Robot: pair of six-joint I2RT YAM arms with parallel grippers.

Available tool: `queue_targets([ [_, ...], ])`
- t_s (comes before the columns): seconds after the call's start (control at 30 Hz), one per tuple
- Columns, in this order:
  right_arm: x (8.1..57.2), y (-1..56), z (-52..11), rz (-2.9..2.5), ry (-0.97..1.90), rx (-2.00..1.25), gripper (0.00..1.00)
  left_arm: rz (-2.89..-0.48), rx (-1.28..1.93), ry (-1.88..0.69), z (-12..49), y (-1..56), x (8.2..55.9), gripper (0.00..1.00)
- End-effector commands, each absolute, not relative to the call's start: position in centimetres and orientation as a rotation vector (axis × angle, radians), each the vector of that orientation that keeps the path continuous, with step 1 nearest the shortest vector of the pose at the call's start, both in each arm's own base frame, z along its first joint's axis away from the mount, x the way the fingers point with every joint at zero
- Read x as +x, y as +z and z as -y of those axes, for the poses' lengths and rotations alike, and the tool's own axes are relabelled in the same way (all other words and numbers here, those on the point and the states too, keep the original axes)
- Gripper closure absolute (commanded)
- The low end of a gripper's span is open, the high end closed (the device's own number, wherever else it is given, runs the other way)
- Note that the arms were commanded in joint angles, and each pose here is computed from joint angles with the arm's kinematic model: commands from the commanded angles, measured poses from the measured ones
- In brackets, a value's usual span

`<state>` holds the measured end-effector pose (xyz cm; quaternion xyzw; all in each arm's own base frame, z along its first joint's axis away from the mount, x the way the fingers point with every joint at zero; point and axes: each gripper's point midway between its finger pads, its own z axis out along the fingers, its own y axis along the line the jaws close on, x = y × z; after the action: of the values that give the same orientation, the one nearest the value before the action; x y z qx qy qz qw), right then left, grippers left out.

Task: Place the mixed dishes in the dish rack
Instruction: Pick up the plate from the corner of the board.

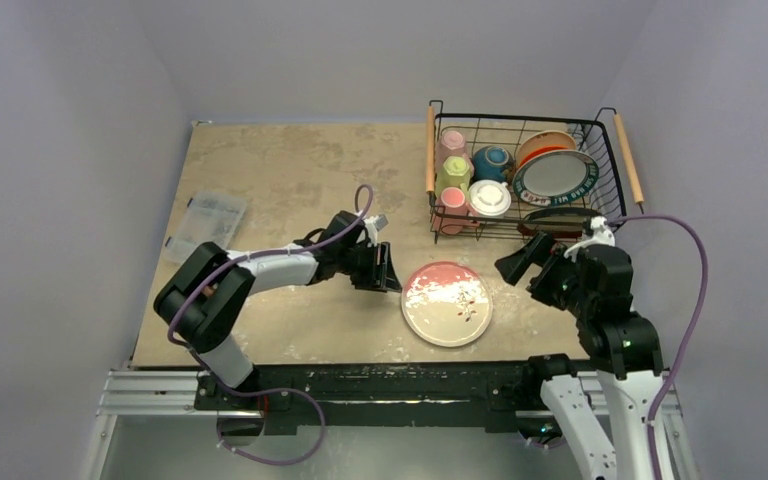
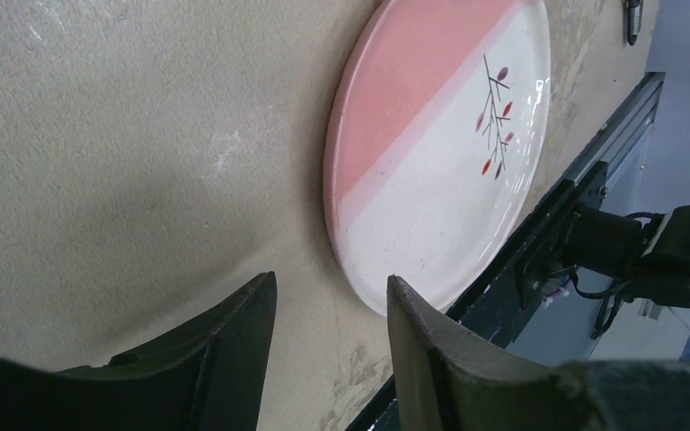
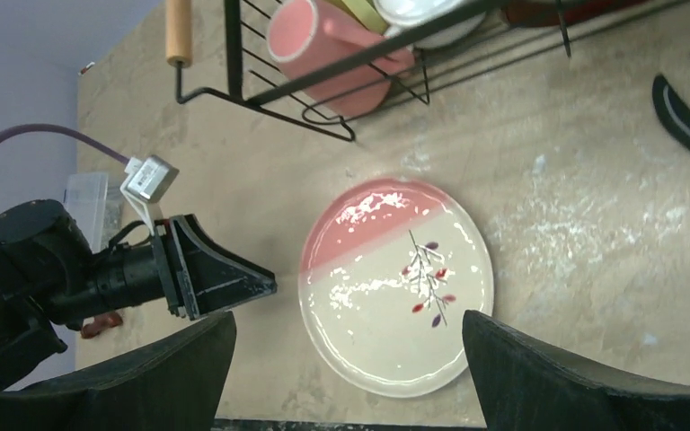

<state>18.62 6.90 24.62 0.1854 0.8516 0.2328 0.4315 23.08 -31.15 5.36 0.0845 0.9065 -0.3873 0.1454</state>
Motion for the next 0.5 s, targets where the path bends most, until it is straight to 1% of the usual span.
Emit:
queue_targets([
  [0.0, 17.4, 21.3, -6.7, -2.129, 0.612, 0.627, 0.01, -2.545, 0.34, -1.107, 32.6, 6.1, 24.4, 0.53],
  [0.07, 17.1, 19.1, -7.2, -2.139, 0.656, 0.681, 0.01, -2.552, 0.359, -1.093, 32.8, 5.7, 24.8, 0.53],
  [0.13, 17.4, 16.7, -7.5, -2.16, 0.681, 0.705, 0.04, -2.545, 0.387, -1.097, 33.1, 5.5, 24.7, 0.53],
  [0.23, 17.7, 13.3, -7.9, -2.238, 0.677, 0.723, 0.13, -2.551, 0.441, -1.114, 33.9, 5.3, 24.3, 0.53],
  [0.3, 17.9, 11.1, -7.5, -2.285, 0.627, 0.754, 0.23, -2.554, 0.473, -1.119, 34.5, 5.3, 24.4, 0.54],
  [0.37, 18.1, 9.6, -6.7, -2.315, 0.554, 0.78, 0.38, -2.571, 0.474, -1.107, 34.5, 5.1, 24.4, 0.55],
  [0.47, 18.6, 8.5, -5.8, -2.332, 0.469, 0.787, 0.49, -2.59, 0.489, -1.062, 34.2, 4.5, 24.7, 0.6],
])
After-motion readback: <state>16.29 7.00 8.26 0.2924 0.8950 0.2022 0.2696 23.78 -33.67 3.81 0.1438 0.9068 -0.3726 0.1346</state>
